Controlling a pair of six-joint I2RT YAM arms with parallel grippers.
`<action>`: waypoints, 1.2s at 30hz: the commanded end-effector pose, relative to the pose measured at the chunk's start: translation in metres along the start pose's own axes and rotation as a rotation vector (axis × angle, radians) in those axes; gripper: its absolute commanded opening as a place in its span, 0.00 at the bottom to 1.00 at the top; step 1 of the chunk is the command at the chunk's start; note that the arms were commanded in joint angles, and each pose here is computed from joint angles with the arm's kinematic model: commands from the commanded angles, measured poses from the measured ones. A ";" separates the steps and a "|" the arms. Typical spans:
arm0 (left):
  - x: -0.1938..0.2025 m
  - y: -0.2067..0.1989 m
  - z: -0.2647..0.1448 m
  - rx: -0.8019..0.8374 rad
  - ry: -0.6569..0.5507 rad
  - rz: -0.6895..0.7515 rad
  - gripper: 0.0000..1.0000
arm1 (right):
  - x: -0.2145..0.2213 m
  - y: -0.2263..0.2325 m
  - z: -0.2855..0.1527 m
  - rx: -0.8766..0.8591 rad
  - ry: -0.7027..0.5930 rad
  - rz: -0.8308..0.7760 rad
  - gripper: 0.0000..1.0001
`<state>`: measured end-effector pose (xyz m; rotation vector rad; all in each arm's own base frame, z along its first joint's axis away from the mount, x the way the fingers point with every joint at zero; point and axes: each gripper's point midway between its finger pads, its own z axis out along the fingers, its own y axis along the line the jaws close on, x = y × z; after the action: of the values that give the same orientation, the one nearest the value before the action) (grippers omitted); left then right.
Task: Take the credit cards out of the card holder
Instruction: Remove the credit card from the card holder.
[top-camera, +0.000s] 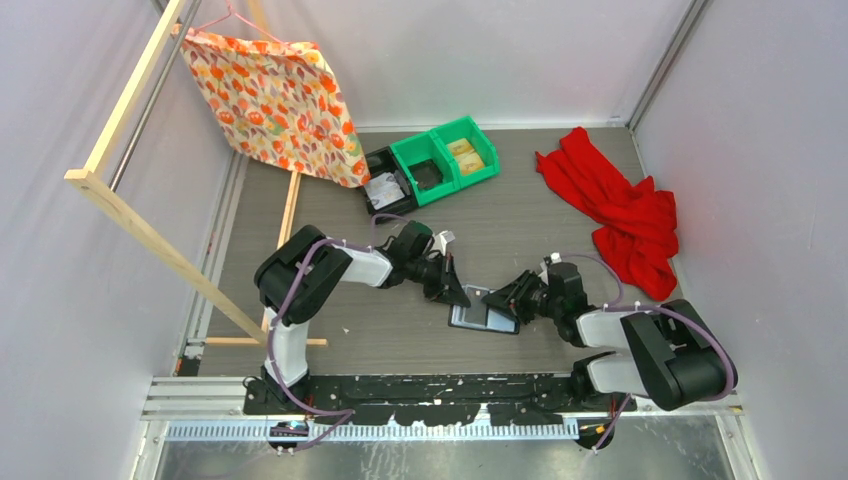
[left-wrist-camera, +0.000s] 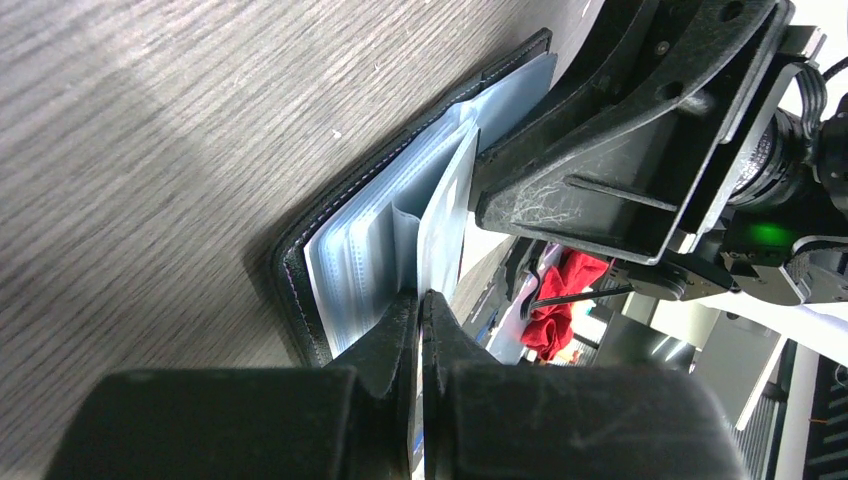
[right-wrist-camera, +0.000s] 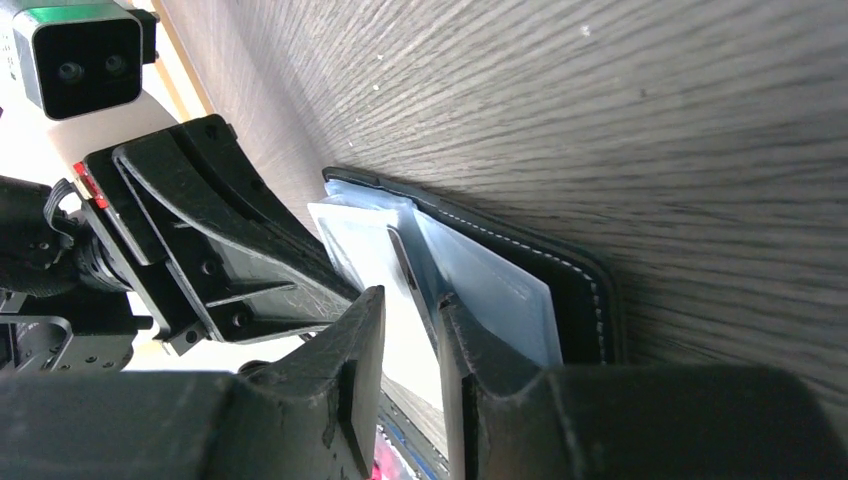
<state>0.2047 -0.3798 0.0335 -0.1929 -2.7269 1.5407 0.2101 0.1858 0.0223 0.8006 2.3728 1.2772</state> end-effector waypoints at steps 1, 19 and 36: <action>0.006 0.027 0.007 -0.081 0.001 -0.021 0.01 | 0.004 -0.020 -0.003 0.039 -0.001 0.059 0.29; 0.010 0.050 0.009 -0.171 0.031 -0.020 0.00 | 0.009 0.022 -0.012 -0.147 0.046 0.008 0.07; 0.007 0.047 -0.001 -0.200 0.014 -0.021 0.19 | 0.009 0.029 -0.021 -0.176 0.020 -0.028 0.01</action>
<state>0.2052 -0.3801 0.0334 -0.2468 -2.7203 1.4928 0.2000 0.1826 0.0372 0.7900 2.2860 1.3833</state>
